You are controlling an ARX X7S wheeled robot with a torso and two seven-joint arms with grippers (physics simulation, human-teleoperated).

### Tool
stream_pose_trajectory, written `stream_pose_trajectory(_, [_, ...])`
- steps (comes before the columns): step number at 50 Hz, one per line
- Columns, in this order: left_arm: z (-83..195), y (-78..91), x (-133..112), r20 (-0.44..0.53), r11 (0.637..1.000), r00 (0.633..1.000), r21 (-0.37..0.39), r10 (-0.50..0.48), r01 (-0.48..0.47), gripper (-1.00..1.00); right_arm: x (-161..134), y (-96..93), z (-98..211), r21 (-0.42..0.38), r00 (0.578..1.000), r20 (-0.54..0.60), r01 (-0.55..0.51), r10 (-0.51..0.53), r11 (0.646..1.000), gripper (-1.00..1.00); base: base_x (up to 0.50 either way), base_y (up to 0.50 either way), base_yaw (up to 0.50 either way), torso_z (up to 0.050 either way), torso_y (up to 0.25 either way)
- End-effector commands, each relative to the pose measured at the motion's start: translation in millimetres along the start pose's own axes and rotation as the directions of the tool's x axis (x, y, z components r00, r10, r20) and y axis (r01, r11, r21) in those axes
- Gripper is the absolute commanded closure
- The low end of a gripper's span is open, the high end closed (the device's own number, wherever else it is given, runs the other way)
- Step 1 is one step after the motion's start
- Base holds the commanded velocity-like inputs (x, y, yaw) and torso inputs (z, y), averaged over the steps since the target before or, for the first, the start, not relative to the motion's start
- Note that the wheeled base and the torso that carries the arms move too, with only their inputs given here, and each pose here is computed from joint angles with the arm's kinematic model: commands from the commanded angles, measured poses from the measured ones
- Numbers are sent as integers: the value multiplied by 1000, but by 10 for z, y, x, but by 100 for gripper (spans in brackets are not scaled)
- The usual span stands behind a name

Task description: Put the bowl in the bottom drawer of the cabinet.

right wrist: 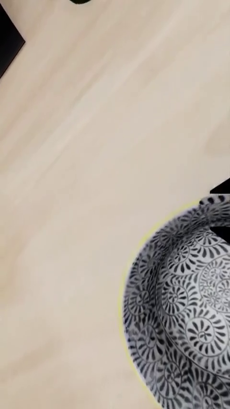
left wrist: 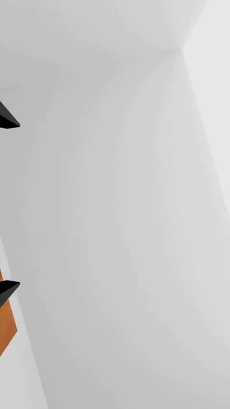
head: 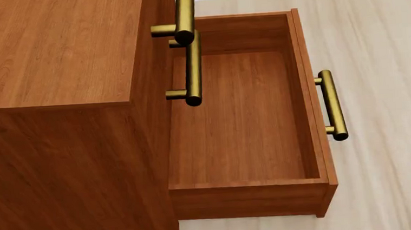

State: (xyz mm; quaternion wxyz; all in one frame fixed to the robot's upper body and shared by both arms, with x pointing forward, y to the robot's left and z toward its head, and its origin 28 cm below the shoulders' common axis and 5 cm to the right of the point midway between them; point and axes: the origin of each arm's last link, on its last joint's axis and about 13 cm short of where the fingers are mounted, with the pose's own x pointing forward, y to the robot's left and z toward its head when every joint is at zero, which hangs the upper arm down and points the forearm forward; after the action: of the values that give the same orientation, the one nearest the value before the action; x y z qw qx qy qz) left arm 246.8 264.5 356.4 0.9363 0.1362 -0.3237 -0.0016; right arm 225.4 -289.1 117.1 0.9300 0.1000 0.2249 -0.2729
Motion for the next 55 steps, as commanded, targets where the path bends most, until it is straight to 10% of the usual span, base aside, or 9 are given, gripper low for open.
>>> stream_pose_trajectory(1, [9, -6, -5, 1, 1000, 1000, -1, 0, 0, -100, -61, -61, 9, -44, 998, -4, 61, -61, 997, 100, 0, 0, 0, 0, 0])
stream_pose_trajectory(55, [67, 10, -21, 14, 1000, 1000, -5, -2, 2, -100, -608, 334, 1049, -91, 964, 267, 12, 13, 996, 100, 0, 0, 0, 0, 0])
